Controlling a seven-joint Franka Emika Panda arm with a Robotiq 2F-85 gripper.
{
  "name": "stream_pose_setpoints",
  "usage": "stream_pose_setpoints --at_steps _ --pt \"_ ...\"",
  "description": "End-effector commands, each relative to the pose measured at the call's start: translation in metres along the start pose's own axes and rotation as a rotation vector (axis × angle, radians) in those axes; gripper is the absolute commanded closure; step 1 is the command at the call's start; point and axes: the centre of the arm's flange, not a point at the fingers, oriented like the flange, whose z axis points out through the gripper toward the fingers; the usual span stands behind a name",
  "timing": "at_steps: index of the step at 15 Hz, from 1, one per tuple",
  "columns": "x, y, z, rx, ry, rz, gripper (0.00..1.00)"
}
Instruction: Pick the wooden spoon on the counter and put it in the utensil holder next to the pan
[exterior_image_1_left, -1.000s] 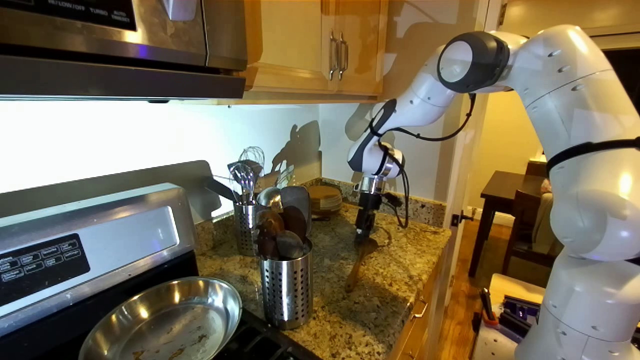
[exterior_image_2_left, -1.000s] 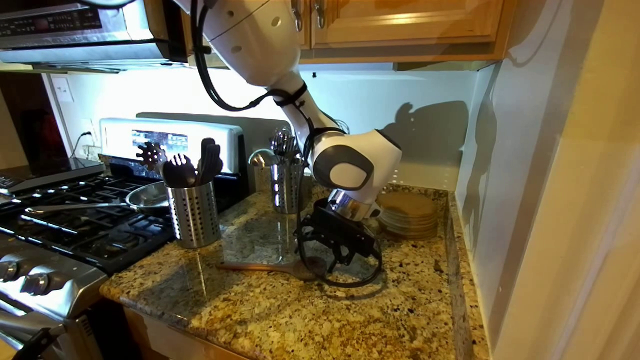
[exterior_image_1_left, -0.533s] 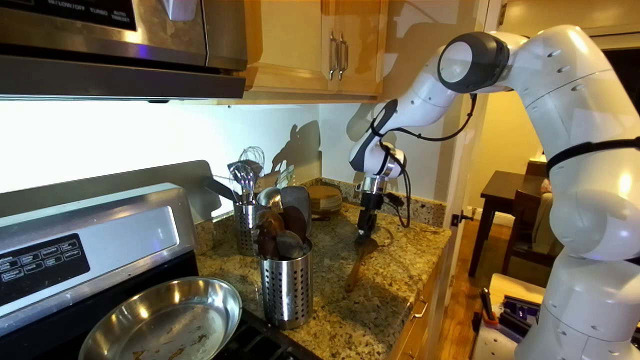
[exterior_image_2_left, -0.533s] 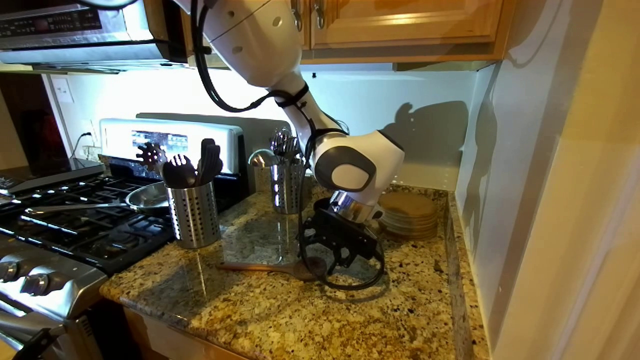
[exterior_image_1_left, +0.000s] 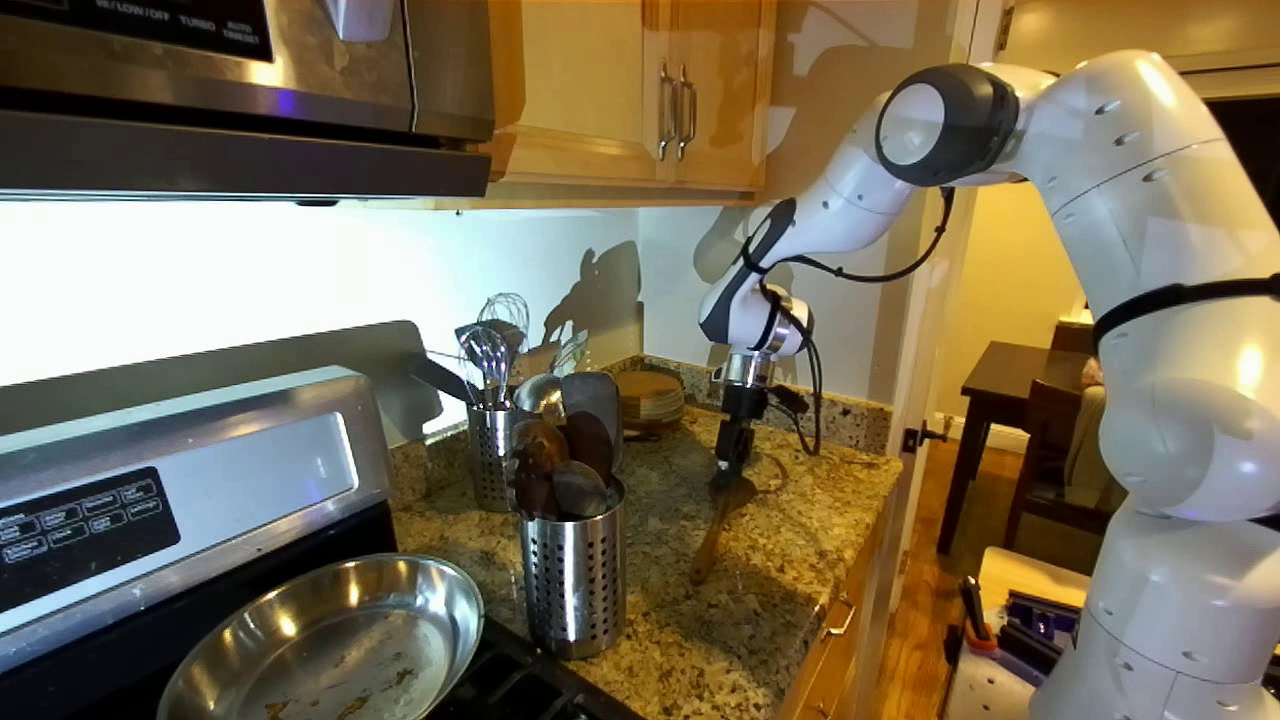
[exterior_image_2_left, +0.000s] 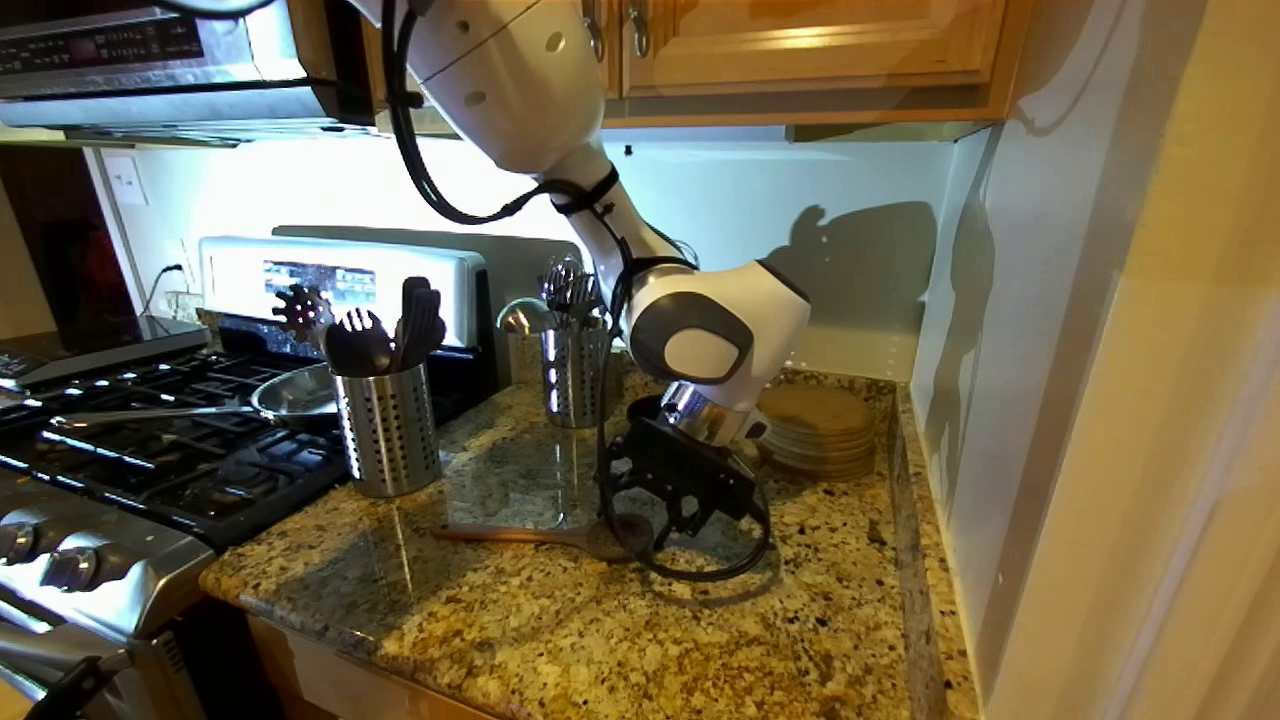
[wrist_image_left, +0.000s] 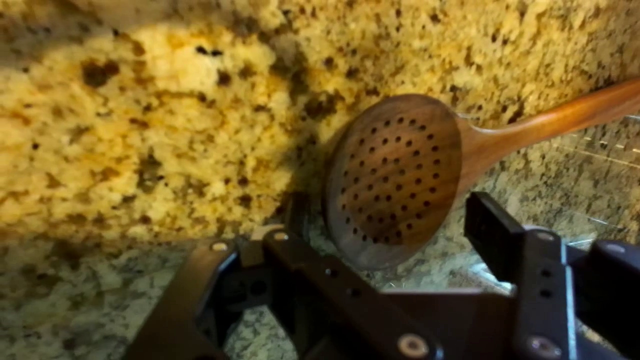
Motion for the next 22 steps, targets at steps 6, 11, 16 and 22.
stream_pose_setpoints --at_steps 6,11,16,22 --pt "-0.01 -0.002 -0.007 0.004 -0.012 0.009 0.78" --pt "-0.012 0.001 -0.008 0.005 -0.008 0.019 0.94" --pt "-0.014 0.0 -0.013 0.015 0.007 0.011 0.91" --pt "-0.022 -0.003 -0.038 0.096 0.13 -0.109 0.91"
